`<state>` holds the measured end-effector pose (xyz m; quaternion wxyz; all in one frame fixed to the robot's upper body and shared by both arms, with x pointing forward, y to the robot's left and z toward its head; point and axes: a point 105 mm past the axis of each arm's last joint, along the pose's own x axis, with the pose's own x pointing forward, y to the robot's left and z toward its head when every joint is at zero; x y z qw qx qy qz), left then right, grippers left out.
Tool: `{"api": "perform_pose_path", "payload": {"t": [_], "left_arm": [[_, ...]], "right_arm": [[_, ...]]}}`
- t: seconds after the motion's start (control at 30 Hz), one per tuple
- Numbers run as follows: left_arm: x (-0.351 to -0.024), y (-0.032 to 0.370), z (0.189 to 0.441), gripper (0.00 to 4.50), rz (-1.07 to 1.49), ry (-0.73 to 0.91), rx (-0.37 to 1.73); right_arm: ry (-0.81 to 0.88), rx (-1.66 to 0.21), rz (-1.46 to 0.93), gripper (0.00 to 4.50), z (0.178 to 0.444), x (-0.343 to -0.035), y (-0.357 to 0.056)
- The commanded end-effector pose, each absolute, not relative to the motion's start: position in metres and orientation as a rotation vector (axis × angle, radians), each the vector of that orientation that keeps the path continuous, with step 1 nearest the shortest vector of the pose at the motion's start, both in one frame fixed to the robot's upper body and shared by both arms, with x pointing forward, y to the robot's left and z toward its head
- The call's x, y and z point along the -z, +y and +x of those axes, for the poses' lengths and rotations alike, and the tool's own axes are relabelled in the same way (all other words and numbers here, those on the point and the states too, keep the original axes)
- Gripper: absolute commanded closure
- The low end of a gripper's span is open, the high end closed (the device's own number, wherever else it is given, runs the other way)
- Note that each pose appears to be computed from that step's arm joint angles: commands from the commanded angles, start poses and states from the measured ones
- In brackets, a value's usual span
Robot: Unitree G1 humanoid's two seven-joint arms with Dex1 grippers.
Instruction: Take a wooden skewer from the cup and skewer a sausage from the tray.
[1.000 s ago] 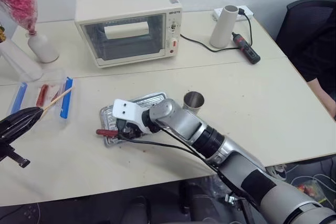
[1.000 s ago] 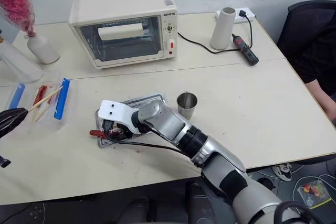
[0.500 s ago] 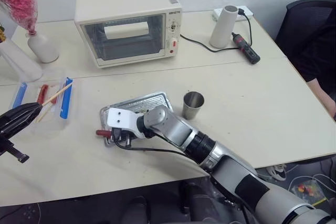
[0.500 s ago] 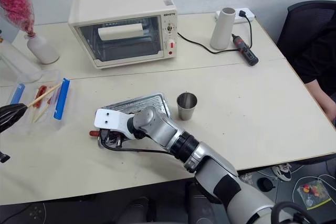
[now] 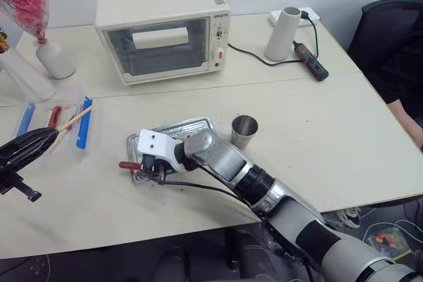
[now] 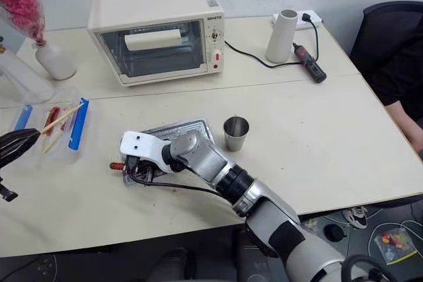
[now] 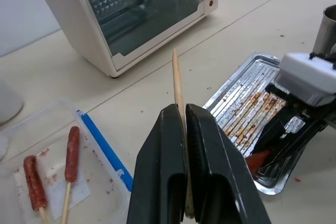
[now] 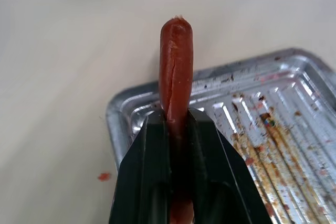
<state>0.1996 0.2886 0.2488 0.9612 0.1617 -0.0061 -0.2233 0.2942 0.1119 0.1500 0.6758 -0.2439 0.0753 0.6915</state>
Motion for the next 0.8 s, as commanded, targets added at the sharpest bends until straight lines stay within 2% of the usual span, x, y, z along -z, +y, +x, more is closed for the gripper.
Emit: {"api": "perform_pose_path", "payload": {"t": [0.03, 0.13, 0.37, 0.63, 0.8], "left_arm": [[-0.257, 0.276, 0.203, 4.5, 0.349, -0.031, 0.54], [-0.259, 0.257, 0.205, 4.5, 0.323, -0.004, 0.681], [-0.264, 0.221, 0.201, 4.5, 0.268, 0.058, 0.97], [-0.257, 0.179, 0.193, 4.5, 0.27, 0.119, 1.256], [-0.25, 0.174, 0.198, 4.5, 0.29, 0.14, 1.3]], "right_arm": [[0.045, -1.684, -0.572, 4.37, 0.282, -0.195, 0.087], [0.05, -1.745, -0.662, 4.37, 0.283, -0.216, 0.043], [0.106, -1.772, -0.859, 4.37, 0.285, -0.234, -0.034], [0.117, -1.648, -0.881, 4.37, 0.298, -0.244, -0.06], [0.115, -1.613, -0.871, 4.37, 0.299, -0.244, -0.063]]}}
